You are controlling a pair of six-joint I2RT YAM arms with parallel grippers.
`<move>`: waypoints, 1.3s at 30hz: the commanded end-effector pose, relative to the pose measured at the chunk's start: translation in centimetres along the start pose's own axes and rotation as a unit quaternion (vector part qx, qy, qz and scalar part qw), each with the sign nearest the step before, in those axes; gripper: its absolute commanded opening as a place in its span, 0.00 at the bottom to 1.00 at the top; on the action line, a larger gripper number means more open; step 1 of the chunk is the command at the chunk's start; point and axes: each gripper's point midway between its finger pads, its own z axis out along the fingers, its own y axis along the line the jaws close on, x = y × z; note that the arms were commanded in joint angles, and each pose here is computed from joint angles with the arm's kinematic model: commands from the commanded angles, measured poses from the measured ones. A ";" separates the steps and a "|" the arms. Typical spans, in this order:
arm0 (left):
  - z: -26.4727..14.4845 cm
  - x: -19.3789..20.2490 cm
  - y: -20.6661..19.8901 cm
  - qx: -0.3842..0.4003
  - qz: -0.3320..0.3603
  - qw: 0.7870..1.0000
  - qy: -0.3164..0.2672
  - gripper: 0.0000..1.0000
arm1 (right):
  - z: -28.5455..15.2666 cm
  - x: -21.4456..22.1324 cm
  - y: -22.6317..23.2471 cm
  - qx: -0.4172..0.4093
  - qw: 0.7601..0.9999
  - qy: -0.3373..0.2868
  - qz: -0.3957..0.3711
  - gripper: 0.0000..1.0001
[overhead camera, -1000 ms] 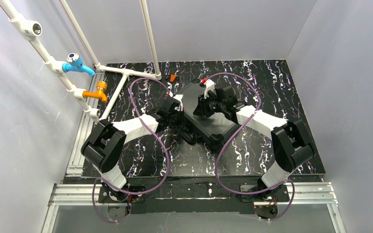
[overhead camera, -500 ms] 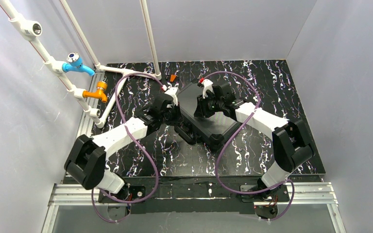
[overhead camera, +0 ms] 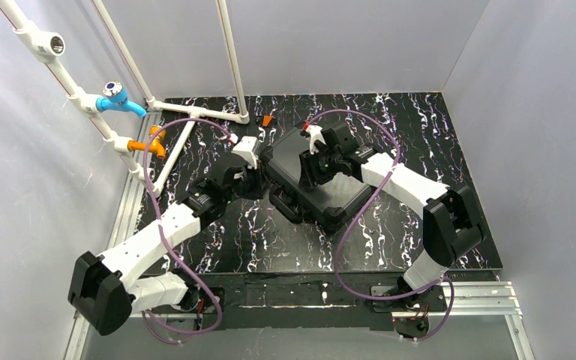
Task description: Pack up texas hold em set
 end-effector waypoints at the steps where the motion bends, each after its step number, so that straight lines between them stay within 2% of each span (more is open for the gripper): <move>1: -2.0 0.3 0.9 -0.011 0.020 1.000 -0.011 0.16 | -2.6 -2.7 1.4 0.002 0.999 -0.031 -0.015 0.51; 6: -4.1 0.3 1.2 -0.010 0.029 0.999 -0.027 0.30 | -4.0 -4.2 2.2 0.004 0.998 -0.052 -0.018 0.61; 8: -5.1 0.3 1.5 -0.013 0.032 0.999 -0.034 0.38 | -4.6 -4.6 2.5 0.006 0.998 -0.060 -0.019 0.64; 11: -6.7 0.2 1.7 -0.014 0.039 0.998 -0.048 0.56 | -5.5 -5.4 2.8 0.009 0.997 -0.070 -0.021 0.69; 19: -10.5 0.5 2.7 -0.019 0.056 0.995 -0.076 0.88 | -8.3 -7.2 3.6 0.021 0.994 -0.101 -0.026 0.97; 26: -13.5 1.3 3.8 -0.033 0.066 0.994 -0.086 0.98 | -10.7 -8.2 3.8 0.043 0.991 -0.125 -0.027 0.98; 34: -15.3 2.1 5.6 -0.065 0.074 0.991 -0.094 0.98 | -13.4 -9.0 2.7 0.097 0.981 -0.171 -0.001 0.98; 39: -15.8 1.9 6.1 -0.076 0.069 0.989 -0.108 0.98 | -15.9 -9.4 1.7 0.135 0.962 -0.235 0.021 0.98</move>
